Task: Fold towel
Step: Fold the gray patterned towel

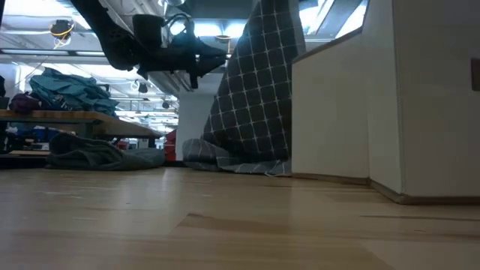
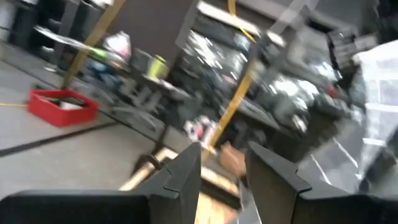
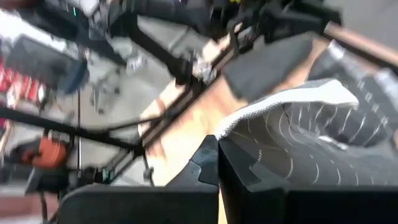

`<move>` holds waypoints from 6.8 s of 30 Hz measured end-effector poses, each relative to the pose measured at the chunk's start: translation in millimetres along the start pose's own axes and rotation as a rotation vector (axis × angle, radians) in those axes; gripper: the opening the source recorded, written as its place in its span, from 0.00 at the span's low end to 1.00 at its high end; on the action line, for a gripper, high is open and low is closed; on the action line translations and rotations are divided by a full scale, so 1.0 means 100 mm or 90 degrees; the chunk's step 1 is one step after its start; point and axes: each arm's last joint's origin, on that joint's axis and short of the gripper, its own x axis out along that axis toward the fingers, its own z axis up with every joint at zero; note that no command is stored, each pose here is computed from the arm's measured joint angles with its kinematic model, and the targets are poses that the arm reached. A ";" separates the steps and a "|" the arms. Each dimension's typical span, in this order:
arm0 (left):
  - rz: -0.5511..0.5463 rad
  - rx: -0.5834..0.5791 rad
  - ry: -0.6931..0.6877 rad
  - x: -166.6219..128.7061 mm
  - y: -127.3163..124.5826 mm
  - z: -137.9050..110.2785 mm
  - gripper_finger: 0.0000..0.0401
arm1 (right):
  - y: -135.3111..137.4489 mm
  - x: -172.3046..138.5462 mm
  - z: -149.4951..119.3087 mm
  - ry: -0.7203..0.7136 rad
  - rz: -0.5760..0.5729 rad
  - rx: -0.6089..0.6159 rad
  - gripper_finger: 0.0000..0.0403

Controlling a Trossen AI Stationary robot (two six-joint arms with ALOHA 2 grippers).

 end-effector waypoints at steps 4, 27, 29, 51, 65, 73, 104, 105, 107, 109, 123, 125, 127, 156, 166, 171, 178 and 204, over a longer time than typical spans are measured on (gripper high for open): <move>-0.084 0.047 0.057 0.02 -0.06 -0.06 0.29 | 0.13 0.08 -0.18 0.062 -0.009 -0.012 0.00; -0.433 0.034 0.173 0.45 -0.90 -0.24 0.29 | 0.31 0.92 -0.54 0.233 -0.049 -0.038 0.00; -0.454 0.014 0.193 0.45 -0.93 -0.26 0.29 | 0.31 0.94 -0.53 0.227 -0.045 -0.039 0.00; -0.430 -0.029 0.263 0.46 -0.91 -0.41 0.28 | 0.36 0.96 -0.47 0.187 -0.012 -0.051 0.00; -0.468 0.038 0.244 0.50 -1.07 -0.49 0.01 | 0.35 0.96 -0.47 0.176 -0.028 -0.019 0.05; -0.464 0.032 0.247 0.50 -1.06 -0.49 0.00 | 0.34 1.01 -0.47 0.175 -0.046 0.048 0.14; -0.332 -0.019 0.322 0.49 -0.95 -0.67 0.00 | 0.25 1.86 -0.57 0.227 -0.069 0.292 0.45; -0.332 -0.019 0.322 0.49 -0.95 -0.67 0.00 | 0.24 1.92 -0.60 0.242 -0.070 0.302 0.45; -0.331 -0.023 0.325 0.49 -0.95 -0.67 0.00 | 0.24 2.00 -0.65 0.260 -0.075 0.316 0.45; -0.332 -0.022 0.325 0.49 -0.95 -0.67 0.00 | 0.25 2.04 -0.68 0.265 -0.081 0.327 0.45; -0.330 -0.026 0.329 0.48 -0.95 -0.68 0.00 | 0.18 2.06 -0.64 0.151 -0.169 0.369 0.45; -0.330 -0.025 0.329 0.48 -0.95 -0.68 0.00 | 0.18 2.06 -0.64 0.148 -0.173 0.382 0.45; -0.330 -0.025 0.329 0.48 -0.95 -0.68 0.00 | 0.17 2.06 -0.64 0.141 -0.181 0.397 0.45; -0.331 -0.024 0.329 0.48 -0.95 -0.68 0.00 | 0.22 2.06 -0.62 0.016 -0.219 0.493 0.45; -0.331 -0.026 0.329 0.48 -0.95 -0.68 0.00 | 0.22 2.03 -0.74 0.016 -0.280 0.565 0.45; -0.331 -0.024 0.329 0.48 -0.95 -0.68 0.00 | 0.20 2.02 -0.77 0.010 -0.311 0.581 0.45; -0.332 -0.022 0.328 0.48 -0.95 -0.68 0.00 | 0.16 1.99 -0.80 -0.004 -0.357 0.580 0.36; -0.320 -0.020 0.317 0.46 -0.90 -0.62 0.00 | 0.16 1.97 -0.79 0.032 -0.346 0.407 0.02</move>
